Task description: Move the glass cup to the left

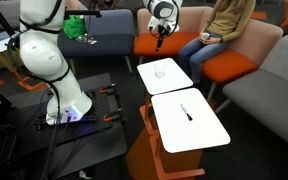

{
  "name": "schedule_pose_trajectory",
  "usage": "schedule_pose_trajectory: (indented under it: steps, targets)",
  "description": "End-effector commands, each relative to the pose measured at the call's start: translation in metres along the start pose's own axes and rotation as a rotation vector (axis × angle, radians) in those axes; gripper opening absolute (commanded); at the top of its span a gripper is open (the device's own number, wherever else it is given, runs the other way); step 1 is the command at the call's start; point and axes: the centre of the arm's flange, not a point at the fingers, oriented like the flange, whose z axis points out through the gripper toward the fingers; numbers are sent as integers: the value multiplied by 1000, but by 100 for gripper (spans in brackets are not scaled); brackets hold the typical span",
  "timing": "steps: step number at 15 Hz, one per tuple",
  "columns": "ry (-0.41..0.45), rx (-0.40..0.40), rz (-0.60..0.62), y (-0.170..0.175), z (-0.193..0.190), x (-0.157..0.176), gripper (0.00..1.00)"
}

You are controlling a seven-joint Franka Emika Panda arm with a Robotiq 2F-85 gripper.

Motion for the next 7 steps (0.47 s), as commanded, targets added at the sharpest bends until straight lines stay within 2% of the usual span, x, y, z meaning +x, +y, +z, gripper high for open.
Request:
schedule_pose_trajectory:
  steps: [1,7]
  targets:
    - [-5,-48,-2,30,-23,-34,100]
    - [1,-118,-69,56,-27,-54,100]
